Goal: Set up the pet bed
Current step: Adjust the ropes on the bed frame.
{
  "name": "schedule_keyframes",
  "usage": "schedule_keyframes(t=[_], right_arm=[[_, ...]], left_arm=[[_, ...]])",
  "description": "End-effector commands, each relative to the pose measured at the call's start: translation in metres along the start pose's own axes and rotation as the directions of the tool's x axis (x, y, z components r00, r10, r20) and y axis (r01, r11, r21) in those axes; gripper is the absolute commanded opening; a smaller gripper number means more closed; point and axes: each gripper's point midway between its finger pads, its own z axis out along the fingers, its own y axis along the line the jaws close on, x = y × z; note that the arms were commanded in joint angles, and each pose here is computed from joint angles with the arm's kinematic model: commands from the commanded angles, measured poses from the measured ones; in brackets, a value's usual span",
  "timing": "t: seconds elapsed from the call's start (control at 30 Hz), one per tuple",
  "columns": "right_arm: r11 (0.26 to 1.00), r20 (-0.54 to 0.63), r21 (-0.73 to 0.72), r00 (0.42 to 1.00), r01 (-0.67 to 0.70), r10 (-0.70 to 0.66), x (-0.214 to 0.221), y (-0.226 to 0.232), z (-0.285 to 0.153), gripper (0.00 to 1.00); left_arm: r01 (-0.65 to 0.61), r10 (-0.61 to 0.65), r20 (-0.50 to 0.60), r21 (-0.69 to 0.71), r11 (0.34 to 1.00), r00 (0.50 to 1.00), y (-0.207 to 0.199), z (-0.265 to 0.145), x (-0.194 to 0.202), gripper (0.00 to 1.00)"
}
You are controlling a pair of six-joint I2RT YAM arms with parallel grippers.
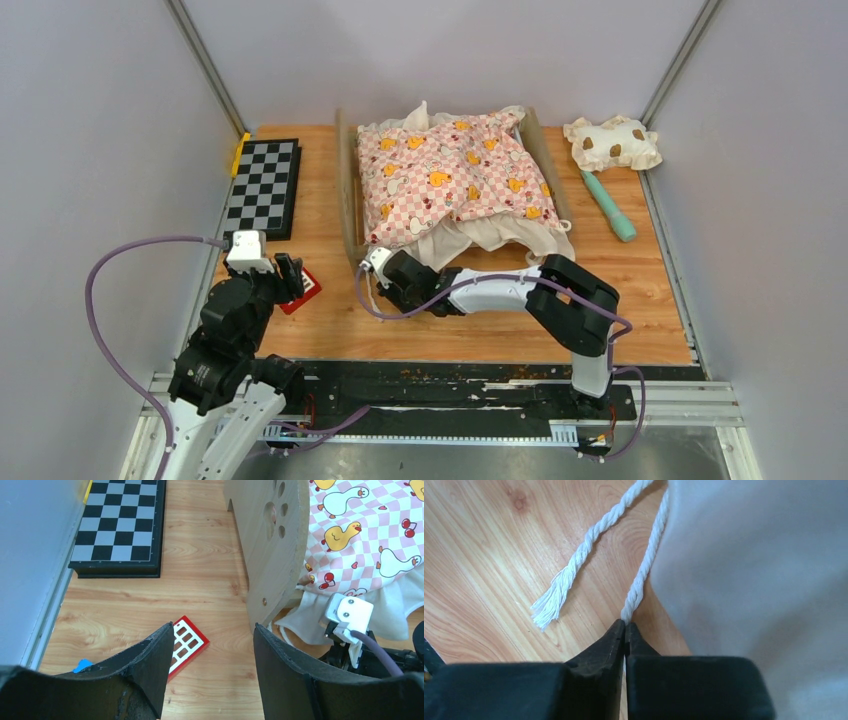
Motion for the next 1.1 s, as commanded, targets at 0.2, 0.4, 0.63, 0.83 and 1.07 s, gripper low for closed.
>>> schedule_keyframes(t=[0.2,0.4,0.63,0.83,1.07], right_arm=[[0.916,0.062,0.069,0.918,-0.395,0.392,-0.001,0.013,-0.025,0.0],[0.747,0.137,-0.049,0.736,-0.663,0.663,-0.03,0.034,-0.04,0.0],[0.777,0.212,0.001,0.76,-0.629,0.615,-0.032,0.01,-0.071,0.5],[0.948,0.153,-0.06,0.936,-0.313,0.318,-0.051,0.009,-0.089,0.59],[0.783,0.301,-0.226,0.806,0.58,-0.51,-0.054,0.036,-0.101,0.55]], left_arm=[[-0.013,0.013,0.008,-0.011,1.0,1.0,0.002,0.003,0.0,0.67],[-0.01,0.011,0.009,-0.025,1.0,1.0,0.005,0.002,0.0,0.68],[-0.01,0.01,0.009,-0.027,1.0,1.0,0.005,0.003,0.001,0.68],[-0.009,0.01,0.009,-0.031,0.999,1.0,0.006,0.003,0.001,0.68],[-0.006,0.007,0.017,-0.036,0.999,1.0,0.007,0.001,0.0,0.68]])
